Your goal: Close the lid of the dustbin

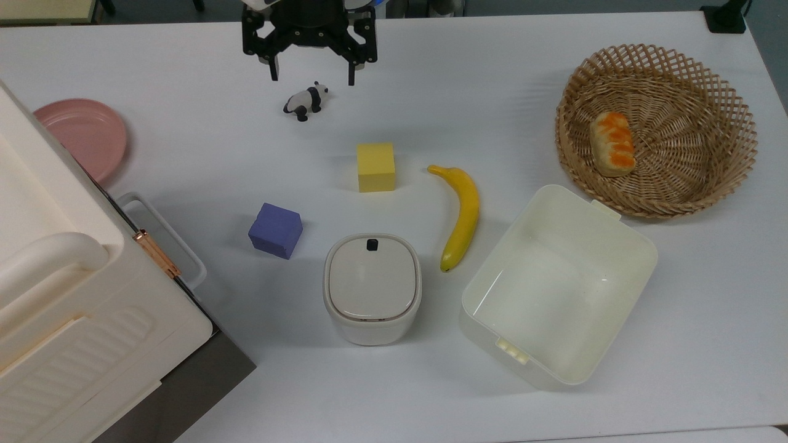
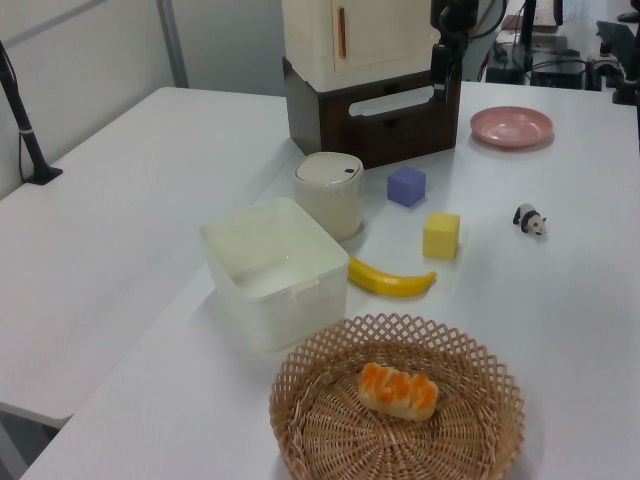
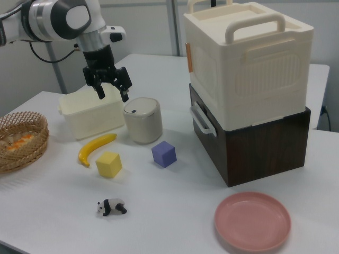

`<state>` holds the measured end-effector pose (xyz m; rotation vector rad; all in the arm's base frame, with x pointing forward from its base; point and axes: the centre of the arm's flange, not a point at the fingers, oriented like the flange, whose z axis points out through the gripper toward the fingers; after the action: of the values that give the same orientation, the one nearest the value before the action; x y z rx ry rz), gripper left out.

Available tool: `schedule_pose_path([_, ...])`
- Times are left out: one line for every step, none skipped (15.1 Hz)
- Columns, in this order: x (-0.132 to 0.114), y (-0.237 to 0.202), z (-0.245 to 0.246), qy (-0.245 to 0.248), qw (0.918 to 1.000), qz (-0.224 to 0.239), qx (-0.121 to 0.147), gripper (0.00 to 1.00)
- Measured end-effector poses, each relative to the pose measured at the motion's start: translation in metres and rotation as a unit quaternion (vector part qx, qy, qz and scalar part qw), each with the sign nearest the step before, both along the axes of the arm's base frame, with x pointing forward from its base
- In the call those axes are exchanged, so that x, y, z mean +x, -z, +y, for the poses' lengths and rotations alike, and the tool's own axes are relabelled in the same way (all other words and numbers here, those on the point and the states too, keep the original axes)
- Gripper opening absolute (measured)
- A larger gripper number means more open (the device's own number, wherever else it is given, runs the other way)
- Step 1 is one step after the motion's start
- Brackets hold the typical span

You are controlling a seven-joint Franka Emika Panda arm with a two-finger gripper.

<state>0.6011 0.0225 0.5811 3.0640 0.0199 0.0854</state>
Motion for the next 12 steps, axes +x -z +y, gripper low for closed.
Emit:
schedule_pose_path([0.0001,0.0,-0.0022,0.002,1.0,0.0,0.0,1.0])
schedule_pose_path([0.0002,-0.0002,-0.0035,0.003,1.0,0.0,0.0,1.0])
schedule_pose_path([0.0002,-0.0007,-0.0039,0.003,1.0,-0.001,0.0,1.0])
schedule_pose_path([0.0003,-0.0011,-0.0039,0.003,1.0,-0.001,0.0,1.0])
schedule_pose_path([0.0003,-0.0012,-0.0039,0.003,1.0,-0.001,0.0,1.0])
schedule_pose_path([0.0003,-0.0012,-0.0039,0.003,1.0,-0.001,0.0,1.0])
schedule_pose_path([0.0003,-0.0012,-0.0039,0.003,1.0,-0.001,0.0,1.0])
schedule_pose_path([0.0003,-0.0012,-0.0036,0.003,1.0,-0.001,0.0,1.0])
schedule_pose_path([0.0002,-0.0012,-0.003,0.002,1.0,-0.001,0.0,1.0])
schedule_pose_path([0.0002,-0.0012,-0.0025,0.002,1.0,-0.001,0.0,1.0])
schedule_pose_path([0.0002,-0.0012,-0.002,0.002,1.0,-0.001,0.0,1.0])
schedule_pose_path([0.0002,-0.0008,-0.0018,0.001,1.0,-0.001,0.0,1.0])
